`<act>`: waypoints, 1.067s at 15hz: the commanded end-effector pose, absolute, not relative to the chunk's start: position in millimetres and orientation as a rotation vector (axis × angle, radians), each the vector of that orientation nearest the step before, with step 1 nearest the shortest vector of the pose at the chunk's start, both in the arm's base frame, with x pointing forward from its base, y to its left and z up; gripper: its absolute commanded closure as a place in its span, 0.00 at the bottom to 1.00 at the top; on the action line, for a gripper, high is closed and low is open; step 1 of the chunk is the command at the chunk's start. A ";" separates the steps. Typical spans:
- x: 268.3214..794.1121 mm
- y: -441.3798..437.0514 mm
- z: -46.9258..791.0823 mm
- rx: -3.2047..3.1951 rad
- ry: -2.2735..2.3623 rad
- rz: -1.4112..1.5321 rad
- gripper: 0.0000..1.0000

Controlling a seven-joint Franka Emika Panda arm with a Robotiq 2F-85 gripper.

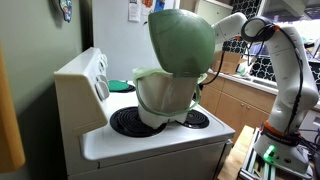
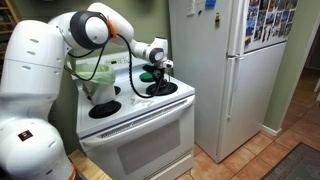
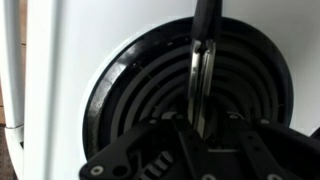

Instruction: Put the tissue paper inside the trash can

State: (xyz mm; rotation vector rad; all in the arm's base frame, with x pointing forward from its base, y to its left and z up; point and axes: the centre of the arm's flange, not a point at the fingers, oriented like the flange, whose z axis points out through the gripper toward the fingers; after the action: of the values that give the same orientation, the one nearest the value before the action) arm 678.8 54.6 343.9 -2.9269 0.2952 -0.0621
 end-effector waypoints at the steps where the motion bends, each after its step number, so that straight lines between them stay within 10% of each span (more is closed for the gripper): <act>1: 671.7 50.5 347.6 -2.914 0.304 -0.032 0.82; 6: 669.7 49.9 347.3 -2.914 0.297 -0.014 0.93; 16: 665.9 50.4 347.6 -2.919 0.283 0.014 0.78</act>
State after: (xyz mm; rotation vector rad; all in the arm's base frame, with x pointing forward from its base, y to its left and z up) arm 675.0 54.2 344.1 -2.9282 0.2906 -0.0160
